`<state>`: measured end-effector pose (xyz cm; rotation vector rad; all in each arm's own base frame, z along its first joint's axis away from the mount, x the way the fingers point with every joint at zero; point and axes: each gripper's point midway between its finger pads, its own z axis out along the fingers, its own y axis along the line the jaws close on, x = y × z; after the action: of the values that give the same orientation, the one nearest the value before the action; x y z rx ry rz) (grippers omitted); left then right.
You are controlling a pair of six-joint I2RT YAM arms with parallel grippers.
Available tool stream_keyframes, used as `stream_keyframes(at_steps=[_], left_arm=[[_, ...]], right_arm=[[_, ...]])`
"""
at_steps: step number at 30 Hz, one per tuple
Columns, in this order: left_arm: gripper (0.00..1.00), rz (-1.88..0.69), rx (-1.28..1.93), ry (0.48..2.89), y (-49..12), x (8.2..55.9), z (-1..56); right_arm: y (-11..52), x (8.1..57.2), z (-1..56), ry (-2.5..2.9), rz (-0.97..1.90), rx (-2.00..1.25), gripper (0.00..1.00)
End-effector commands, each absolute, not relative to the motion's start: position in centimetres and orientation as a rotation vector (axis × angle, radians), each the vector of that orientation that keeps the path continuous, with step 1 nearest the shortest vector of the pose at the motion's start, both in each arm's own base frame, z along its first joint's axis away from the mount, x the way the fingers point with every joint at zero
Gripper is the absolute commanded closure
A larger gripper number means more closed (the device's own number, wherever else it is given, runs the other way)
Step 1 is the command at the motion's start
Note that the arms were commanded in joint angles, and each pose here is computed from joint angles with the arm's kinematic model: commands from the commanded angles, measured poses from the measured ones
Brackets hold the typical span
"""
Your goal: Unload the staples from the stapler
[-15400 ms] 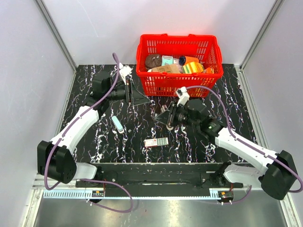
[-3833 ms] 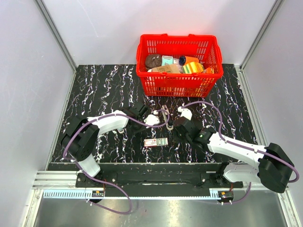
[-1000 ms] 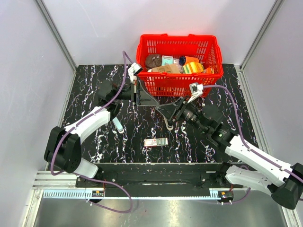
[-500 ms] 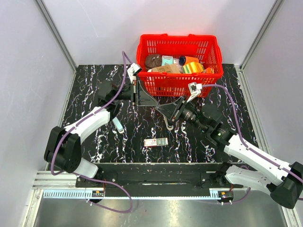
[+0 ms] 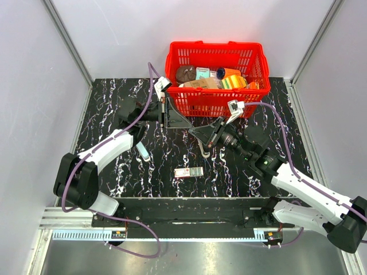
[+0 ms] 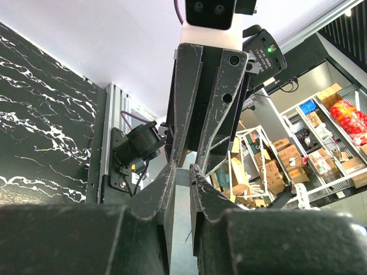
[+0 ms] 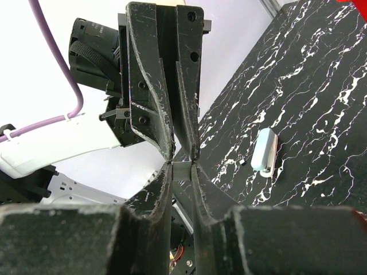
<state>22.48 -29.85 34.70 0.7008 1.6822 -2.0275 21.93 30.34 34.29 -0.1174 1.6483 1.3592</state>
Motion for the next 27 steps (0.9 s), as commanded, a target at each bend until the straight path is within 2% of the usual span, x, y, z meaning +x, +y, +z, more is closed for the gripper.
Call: stream_keyframes(at_steps=[1, 3, 5, 11, 14, 18, 20, 22, 27], left_arm=[[0.85, -1.982, 0.771, 1.62, -29.8, 22.4, 35.4], [0.73, -1.95, 0.754, 1.617, -29.8, 22.9, 35.4], [0.66, -1.877, 0.681, 1.671, -29.7, 24.3, 34.3], [0.59, -1.751, 0.571, 1.785, -28.5, 27.4, 31.9], [0.5, -1.699, 0.542, 1.812, -27.7, 28.6, 31.6], [0.49, -1.347, 0.642, 1.924, -26.3, 30.7, 27.6], [0.5, -1.141, 0.703, 2.013, -25.3, 31.4, 24.4], [0.51, -0.99, 0.774, 2.074, -24.2, 31.4, 21.5], [0.52, -0.657, 0.955, 2.174, -21.4, 30.4, 14.7]], right_arm=[[29.6, 21.9, 36.0, 1.589, 1.372, -0.1, 0.89], [29.5, 21.9, 35.5, 1.609, 1.359, -0.104, 0.9], [29.5, 21.7, 34.7, 1.636, 1.354, -0.114, 0.91], [28.7, 21.6, 30.8, 1.777, 1.274, -0.082, 0.93], [28.3, 21.6, 28.4, 1.867, 1.221, -0.067, 0.93], [28.1, 21.6, 22.7, 2.099, 1.086, -0.061, 0.93], [28.0, 21.6, 19.0, 2.25, 0.997, -0.058, 0.97], [28.1, 21.3, 15.4, 2.399, 0.916, -0.053, 1.0], [27.7, 20.9, 9.1, 2.617, 0.668, -0.037, 1.0]])
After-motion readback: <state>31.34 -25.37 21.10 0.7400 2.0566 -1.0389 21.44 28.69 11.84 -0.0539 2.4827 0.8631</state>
